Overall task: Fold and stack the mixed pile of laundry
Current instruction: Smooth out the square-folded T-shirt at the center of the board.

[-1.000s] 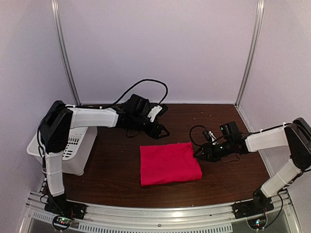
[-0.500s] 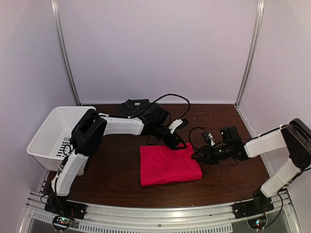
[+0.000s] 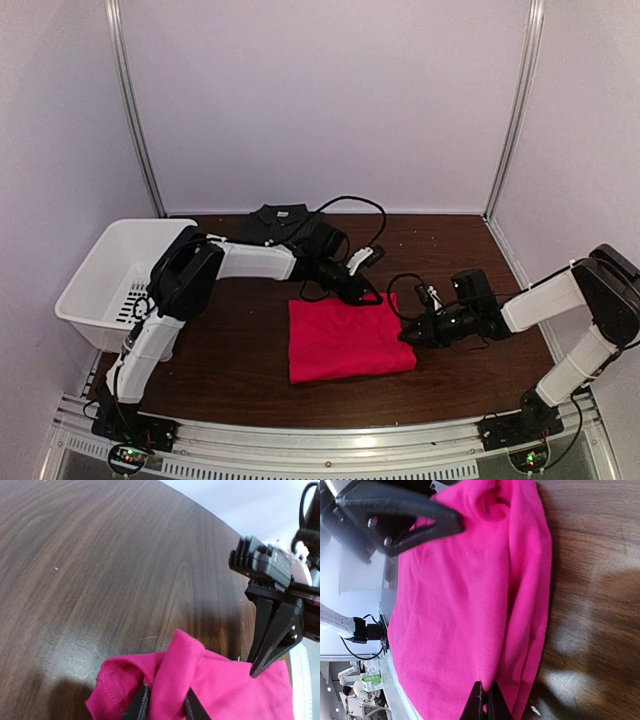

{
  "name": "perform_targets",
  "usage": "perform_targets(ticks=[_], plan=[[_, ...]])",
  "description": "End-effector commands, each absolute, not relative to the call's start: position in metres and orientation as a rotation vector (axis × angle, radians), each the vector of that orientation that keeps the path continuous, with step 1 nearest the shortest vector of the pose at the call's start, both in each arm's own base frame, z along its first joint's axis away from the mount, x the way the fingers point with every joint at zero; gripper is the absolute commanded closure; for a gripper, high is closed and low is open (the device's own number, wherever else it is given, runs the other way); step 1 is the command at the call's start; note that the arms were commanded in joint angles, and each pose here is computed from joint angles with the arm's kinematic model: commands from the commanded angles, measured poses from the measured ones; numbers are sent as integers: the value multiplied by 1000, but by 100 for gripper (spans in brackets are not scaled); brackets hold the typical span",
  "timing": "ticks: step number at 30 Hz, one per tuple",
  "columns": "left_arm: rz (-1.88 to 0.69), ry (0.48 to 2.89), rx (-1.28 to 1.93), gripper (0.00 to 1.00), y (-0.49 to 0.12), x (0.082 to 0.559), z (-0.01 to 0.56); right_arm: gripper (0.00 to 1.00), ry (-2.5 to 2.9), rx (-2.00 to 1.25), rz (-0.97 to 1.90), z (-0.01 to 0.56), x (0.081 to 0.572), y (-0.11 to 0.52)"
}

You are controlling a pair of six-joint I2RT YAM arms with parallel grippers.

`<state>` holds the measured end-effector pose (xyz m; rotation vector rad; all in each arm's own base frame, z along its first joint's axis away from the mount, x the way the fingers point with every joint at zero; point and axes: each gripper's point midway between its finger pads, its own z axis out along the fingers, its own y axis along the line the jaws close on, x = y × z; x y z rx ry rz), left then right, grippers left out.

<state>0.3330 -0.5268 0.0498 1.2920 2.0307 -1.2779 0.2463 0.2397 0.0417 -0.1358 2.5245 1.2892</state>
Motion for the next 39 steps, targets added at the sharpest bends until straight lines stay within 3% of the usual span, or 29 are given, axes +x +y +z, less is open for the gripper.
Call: perform_targets(ticks=[1, 4, 9, 11, 12, 15, 24, 39], plan=[[-1322, 2020, 1198, 87, -525, 354, 57, 100, 2537, -128, 1295, 40, 233, 237], [-1344, 2086, 1114, 100, -515, 368, 47, 100, 2538, -123, 1274, 42, 227, 233], [-1329, 2105, 1095, 98, -513, 371, 43, 100, 2534, -143, 1270, 46, 231, 235], [-1337, 2090, 1110, 71, -514, 371, 53, 82, 2524, -167, 1272, 52, 236, 239], [-1331, 2080, 1114, 62, -514, 372, 60, 73, 2519, -173, 1248, 56, 240, 238], [-1290, 2056, 1090, 51, -504, 376, 87, 65, 2483, -207, 1139, 75, 259, 235], [-1020, 2142, 810, 49, -409, 405, 137, 70, 2489, -249, 892, 84, 320, 233], [-928, 2224, 673, 48, -344, 357, 136, 68, 2557, -310, 894, 66, 336, 245]])
